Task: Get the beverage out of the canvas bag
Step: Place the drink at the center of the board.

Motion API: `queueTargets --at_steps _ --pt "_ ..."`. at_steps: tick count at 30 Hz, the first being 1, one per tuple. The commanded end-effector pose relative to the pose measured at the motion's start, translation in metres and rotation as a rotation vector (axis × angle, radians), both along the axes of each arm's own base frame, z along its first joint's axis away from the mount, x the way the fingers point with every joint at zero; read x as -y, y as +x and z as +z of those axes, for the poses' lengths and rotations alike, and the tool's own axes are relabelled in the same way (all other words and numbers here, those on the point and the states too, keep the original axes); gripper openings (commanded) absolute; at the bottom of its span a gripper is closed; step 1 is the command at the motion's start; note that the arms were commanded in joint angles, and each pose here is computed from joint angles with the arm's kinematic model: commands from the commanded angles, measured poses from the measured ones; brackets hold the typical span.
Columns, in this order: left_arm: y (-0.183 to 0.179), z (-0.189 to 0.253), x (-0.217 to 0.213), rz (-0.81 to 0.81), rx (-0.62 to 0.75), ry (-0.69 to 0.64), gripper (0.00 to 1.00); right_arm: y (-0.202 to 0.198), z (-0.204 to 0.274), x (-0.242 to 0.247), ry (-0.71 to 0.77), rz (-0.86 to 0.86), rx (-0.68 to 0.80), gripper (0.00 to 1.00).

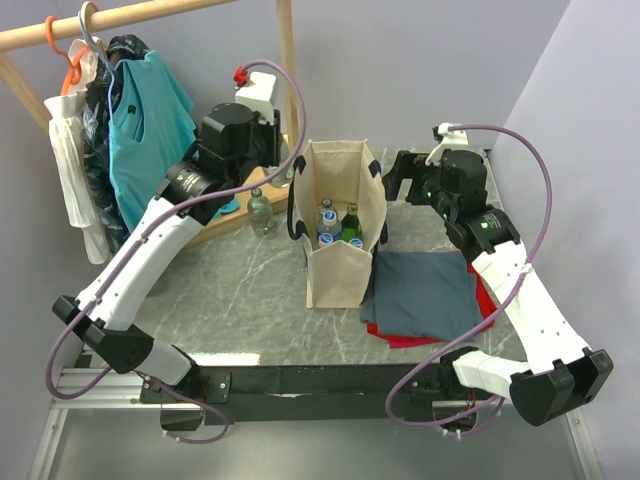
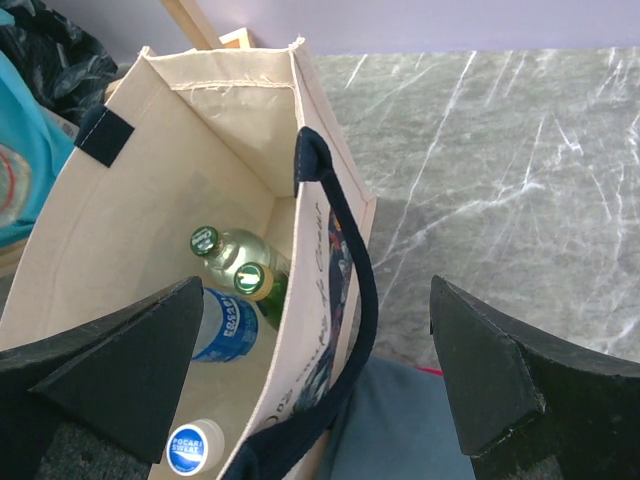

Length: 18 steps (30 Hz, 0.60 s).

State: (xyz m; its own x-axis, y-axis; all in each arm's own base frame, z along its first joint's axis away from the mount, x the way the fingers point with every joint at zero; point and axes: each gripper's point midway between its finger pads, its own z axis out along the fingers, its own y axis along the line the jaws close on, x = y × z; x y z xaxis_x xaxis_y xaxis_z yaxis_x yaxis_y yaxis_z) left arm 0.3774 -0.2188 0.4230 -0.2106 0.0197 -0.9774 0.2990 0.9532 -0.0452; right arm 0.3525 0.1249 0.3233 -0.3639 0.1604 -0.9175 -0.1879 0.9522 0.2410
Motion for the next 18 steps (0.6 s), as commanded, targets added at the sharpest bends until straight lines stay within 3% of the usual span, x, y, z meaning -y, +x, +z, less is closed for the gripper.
queueTargets --at_steps 1,18 --pt "-0.021 0.095 -0.03 0.043 0.248 -0.182 0.01 0.003 0.029 -0.006 0.039 0.018 0.068 1.0" --pt "-0.007 0.054 -0.025 0.056 0.181 -0.182 0.01 0.004 0.031 -0.008 0.051 0.023 0.066 1.0"
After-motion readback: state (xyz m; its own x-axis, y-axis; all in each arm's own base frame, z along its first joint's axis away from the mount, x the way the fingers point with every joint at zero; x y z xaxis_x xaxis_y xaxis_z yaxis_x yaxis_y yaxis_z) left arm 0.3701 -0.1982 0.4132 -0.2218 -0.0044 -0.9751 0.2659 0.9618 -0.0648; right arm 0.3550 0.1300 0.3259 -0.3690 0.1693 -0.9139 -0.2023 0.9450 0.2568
